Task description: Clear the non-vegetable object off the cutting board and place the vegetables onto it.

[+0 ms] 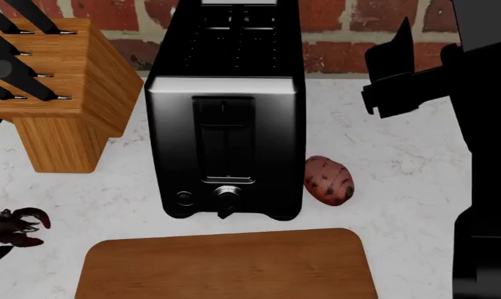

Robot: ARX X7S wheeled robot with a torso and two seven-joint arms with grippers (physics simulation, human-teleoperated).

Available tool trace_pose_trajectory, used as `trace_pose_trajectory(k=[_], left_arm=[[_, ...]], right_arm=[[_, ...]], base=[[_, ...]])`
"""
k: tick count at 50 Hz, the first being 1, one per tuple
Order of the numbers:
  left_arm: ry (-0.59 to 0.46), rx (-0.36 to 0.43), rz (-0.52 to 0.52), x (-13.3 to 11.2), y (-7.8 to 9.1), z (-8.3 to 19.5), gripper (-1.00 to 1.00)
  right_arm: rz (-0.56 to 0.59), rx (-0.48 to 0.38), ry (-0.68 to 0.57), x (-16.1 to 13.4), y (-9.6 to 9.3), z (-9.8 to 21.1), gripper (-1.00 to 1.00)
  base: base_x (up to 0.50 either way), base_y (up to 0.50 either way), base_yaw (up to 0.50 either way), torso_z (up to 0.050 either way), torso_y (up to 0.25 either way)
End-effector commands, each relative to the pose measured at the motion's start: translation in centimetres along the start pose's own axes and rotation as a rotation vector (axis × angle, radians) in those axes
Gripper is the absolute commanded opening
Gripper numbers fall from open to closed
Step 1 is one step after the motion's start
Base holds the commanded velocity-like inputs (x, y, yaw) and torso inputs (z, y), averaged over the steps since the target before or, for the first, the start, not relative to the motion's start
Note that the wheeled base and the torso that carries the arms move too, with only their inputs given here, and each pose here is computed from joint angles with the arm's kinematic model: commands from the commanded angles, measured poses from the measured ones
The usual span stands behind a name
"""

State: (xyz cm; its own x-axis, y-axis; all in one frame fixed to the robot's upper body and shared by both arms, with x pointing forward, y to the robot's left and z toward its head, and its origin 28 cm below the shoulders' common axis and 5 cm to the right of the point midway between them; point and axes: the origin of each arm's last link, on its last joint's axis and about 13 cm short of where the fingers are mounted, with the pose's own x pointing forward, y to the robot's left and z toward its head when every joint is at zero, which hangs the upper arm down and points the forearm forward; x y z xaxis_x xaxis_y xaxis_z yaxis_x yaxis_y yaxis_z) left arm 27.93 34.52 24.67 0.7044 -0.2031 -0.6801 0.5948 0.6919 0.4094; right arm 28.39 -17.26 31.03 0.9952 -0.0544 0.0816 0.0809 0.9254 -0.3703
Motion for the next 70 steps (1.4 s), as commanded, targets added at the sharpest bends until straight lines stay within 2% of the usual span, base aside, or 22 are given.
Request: trace_pose_trajectory(k=[1,8,15,18,20,21,24,29,31,34,36,38,39,41,50,57,62,70], left_arm=[[-0.053,0.001,0.008,0.4,-0.2,0.7,1.0],[-0.094,-0.003,0.023,0.3,-0.3,1.2,1.0],[-0.24,-0.092,0.098,-0.3,-0.3,1.8,1.0],[-0.269,-0.105,0.07,-0.8,-1.2,1.6,1.0],[-0.338,-0.142,0.104,-1.4,-1.6,1.8,1.0],[-0.361,-0.135,0.116,-1.5,-1.8,1.8,1.0],[-0.453,-0.208,0.198,-1.6,-2.2,1.8,1.0],[-0.559,-0.296,0.248,-1.8,-3.5,1.4,1.0],[-0.601,-0.345,0.275,-2.3,-3.6,1.5,1.0],[-0.644,-0.362,0.293,-2.9,-4.1,1.4,1.0],[-0.704,-0.419,0.324,-3.9,-4.2,1.7,1.0],[-0.73,-0.492,0.312,-4.3,-4.3,1.7,1.0],[-0.738,-0.48,0.327,-4.3,-4.4,1.6,1.0],[-0.753,-0.492,0.359,-4.5,-4.5,1.4,1.0],[-0.776,-0.492,0.367,-5.5,-4.6,1.9,1.0],[-0.788,-0.475,0.37,-5.7,-4.1,2.5,1.0],[-0.811,-0.491,0.387,-6.2,-3.9,2.7,1.0],[-0.82,-0.473,0.411,-6.8,-3.7,2.8,1.0]], right_arm=[[0.007,0.016,-0.006,-0.1,0.0,-0.1,1.0],[0.007,0.014,-0.005,-0.1,-0.1,0.0,1.0],[0.027,-0.012,0.014,-0.1,-0.1,0.2,1.0],[0.035,-0.05,0.028,-0.1,-0.2,0.1,1.0],[0.053,-0.074,0.042,-0.1,-0.2,0.1,1.0],[0.059,-0.083,0.045,-0.2,-0.3,0.1,1.0],[0.086,-0.104,0.066,-0.3,-0.6,0.3,1.0],[0.116,-0.128,0.093,-0.4,-1.1,0.7,1.0],[0.144,-0.148,0.103,-0.3,-1.2,0.8,1.0],[0.16,-0.155,0.117,-0.3,-1.4,0.8,1.0],[0.195,-0.163,0.135,-0.3,-1.5,0.8,1.0],[0.219,-0.155,0.15,-0.2,-1.4,0.7,1.0],[0.216,-0.125,0.167,-0.2,-1.4,0.6,1.0],[0.237,-0.128,0.173,0.0,-1.4,0.5,1.0],[0.32,-0.038,0.228,0.8,-0.8,-0.2,1.0],[0.365,0.01,0.251,1.4,0.0,-1.2,1.0],[0.401,0.076,0.3,1.4,0.4,-1.8,1.0],[0.473,0.067,0.338,1.1,0.9,-2.6,1.0]], base=[[0.0,0.0,0.0,0.0,0.0],[0.0,0.0,0.0,0.0,0.0],[0.0,0.0,0.0,0.0,0.0],[0.0,0.0,0.0,0.0,0.0],[0.0,0.0,0.0,0.0,0.0],[0.0,0.0,0.0,0.0,0.0],[0.0,0.0,0.0,0.0,0.0],[0.0,0.0,0.0,0.0,0.0],[0.0,0.0,0.0,0.0,0.0],[0.0,0.0,0.0,0.0,0.0],[0.0,0.0,0.0,0.0,0.0],[0.0,0.0,0.0,0.0,0.0],[0.0,0.0,0.0,0.0,0.0],[0.0,0.0,0.0,0.0,0.0],[0.0,0.0,0.0,0.0,0.0],[0.0,0.0,0.0,0.0,0.0],[0.0,0.0,0.0,0.0,0.0],[0.0,0.0,0.0,0.0,0.0]])
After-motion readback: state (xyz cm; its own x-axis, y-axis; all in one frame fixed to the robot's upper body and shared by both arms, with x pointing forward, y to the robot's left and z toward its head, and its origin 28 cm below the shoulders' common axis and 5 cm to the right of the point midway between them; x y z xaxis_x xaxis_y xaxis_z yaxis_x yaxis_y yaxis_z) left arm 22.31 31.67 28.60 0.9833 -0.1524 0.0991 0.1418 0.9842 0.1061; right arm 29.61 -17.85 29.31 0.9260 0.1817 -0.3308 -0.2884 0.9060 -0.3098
